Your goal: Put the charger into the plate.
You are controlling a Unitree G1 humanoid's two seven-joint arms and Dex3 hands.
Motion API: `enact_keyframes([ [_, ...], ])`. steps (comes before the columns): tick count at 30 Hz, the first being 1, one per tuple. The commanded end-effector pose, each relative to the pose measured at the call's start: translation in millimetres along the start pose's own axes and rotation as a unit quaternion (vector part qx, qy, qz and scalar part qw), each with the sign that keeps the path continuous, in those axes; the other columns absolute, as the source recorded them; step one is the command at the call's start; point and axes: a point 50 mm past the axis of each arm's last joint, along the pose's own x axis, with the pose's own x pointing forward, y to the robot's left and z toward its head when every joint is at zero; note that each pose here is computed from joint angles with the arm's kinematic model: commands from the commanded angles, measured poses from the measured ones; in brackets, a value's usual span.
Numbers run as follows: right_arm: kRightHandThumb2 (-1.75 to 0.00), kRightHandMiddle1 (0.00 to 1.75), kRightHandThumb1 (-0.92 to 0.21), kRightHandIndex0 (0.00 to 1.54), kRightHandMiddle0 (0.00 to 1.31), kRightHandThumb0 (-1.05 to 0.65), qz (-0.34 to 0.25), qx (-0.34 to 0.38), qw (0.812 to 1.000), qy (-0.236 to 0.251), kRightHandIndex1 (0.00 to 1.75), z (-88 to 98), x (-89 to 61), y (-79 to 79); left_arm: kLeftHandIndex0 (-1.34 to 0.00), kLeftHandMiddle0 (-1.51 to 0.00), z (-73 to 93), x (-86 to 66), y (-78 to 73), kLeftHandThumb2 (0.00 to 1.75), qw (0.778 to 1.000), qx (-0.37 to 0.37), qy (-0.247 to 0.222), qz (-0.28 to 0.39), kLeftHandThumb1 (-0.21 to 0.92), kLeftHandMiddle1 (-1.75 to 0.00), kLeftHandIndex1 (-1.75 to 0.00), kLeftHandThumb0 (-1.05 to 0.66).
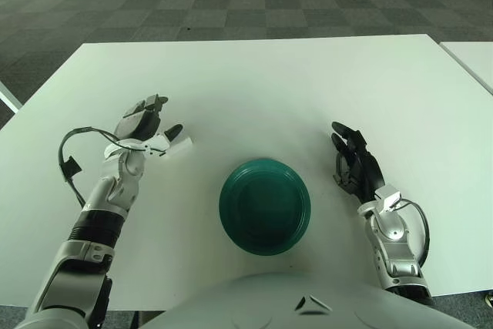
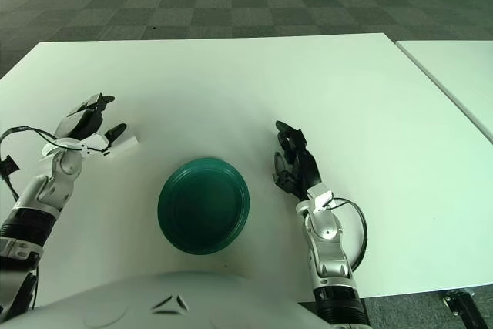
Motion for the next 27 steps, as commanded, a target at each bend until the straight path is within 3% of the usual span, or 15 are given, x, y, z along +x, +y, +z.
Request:
enact_keyframes([
  [1, -0.81, 0.53, -0.92, 0.18, 0.00, -0.76, 0.000, 0.011, 0.994, 0.108, 0.00, -37.1, -22.9, 0.7, 0.00, -0.22, 2.9, 2.7, 4.0, 0.74, 1.000, 0.008, -0.008, -0.003, 0.92, -0.02, -0.88, -1.05],
  [16, -0.80, 0.53, -0.92, 0.18, 0.00, -0.75, -0.006, 0.016, 0.994, 0.108, 0.01, -37.9, -22.2, 1.1, 0.00, -0.24, 13.7, -3.2, -10.2, 0.74, 0.999, 0.016, -0.031, 0.006, 0.92, -0.03, -0.95, -1.05],
  [27, -0.81, 0.55, -0.92, 0.19, 0.00, -0.74, -0.010, 0.015, 0.994, 0.106, 0.01, -38.3, -21.0, 1.1, 0.00, -0.25, 24.4, -8.8, -23.5, 0.75, 0.999, 0.018, -0.044, -0.006, 0.92, -0.02, -0.90, -1.05],
])
